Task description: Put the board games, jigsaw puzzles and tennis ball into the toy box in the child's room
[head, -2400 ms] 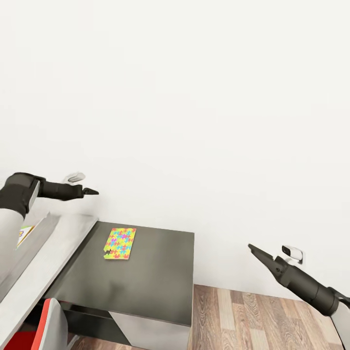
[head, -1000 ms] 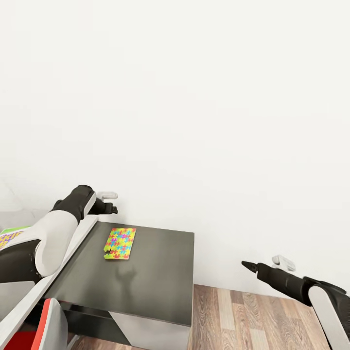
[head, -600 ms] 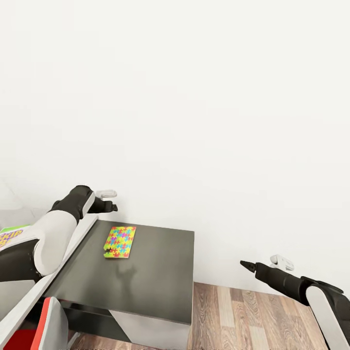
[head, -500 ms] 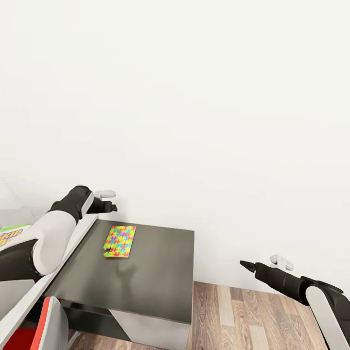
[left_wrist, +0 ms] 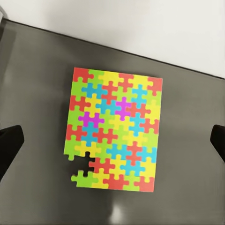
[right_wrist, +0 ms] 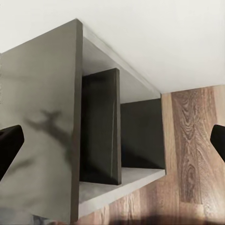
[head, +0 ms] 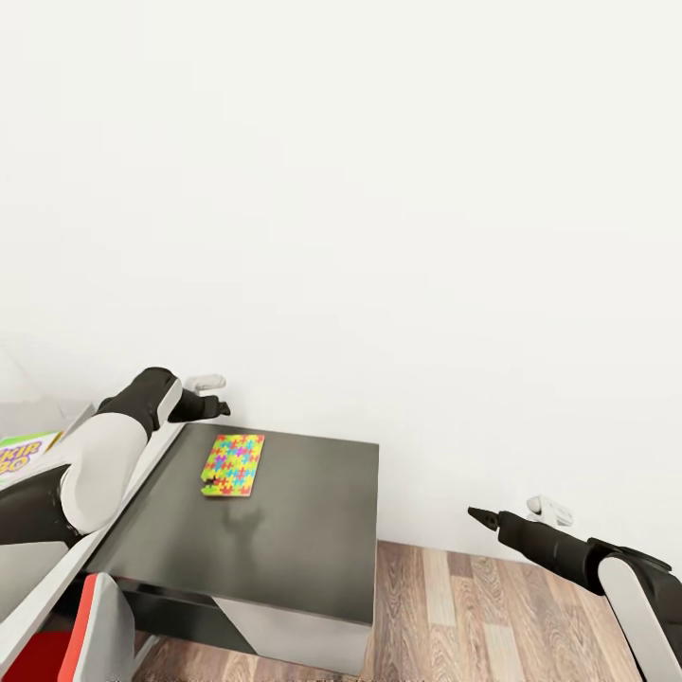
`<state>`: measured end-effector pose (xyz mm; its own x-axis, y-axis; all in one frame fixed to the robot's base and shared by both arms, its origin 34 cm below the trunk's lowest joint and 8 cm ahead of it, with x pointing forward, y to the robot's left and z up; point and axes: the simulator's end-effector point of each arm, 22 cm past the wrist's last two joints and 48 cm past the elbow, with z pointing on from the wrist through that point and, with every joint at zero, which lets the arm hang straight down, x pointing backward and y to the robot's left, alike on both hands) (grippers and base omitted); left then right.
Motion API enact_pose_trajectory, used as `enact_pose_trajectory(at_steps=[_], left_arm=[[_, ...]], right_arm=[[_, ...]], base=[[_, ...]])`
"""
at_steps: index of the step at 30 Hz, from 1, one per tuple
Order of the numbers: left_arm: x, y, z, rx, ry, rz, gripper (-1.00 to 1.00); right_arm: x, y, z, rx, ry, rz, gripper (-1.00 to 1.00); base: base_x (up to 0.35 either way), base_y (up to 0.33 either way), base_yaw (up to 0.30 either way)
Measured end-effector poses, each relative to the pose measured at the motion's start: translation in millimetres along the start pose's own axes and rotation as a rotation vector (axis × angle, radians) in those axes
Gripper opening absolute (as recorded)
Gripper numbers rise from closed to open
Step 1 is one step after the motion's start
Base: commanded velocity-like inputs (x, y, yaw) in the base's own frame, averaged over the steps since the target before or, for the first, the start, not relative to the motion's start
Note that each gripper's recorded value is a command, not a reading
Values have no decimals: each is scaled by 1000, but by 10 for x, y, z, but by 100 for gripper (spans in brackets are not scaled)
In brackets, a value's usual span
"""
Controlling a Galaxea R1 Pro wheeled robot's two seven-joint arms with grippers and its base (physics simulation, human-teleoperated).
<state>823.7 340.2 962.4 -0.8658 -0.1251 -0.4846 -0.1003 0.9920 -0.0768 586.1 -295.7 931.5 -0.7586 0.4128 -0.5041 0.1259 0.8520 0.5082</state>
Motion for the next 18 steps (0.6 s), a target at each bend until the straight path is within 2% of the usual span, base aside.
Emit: enact_pose_trajectory(at_steps=[7, 18], left_arm=[[-39, 24, 72, -4, -29, 9, 100], [15, 91, 178, -12, -20, 5, 100]], right_arm=[[39, -15, 38, 0, 10, 5, 100], [100, -41, 93, 2, 26, 14, 100]], base=[[0, 0, 0], [0, 0, 0]])
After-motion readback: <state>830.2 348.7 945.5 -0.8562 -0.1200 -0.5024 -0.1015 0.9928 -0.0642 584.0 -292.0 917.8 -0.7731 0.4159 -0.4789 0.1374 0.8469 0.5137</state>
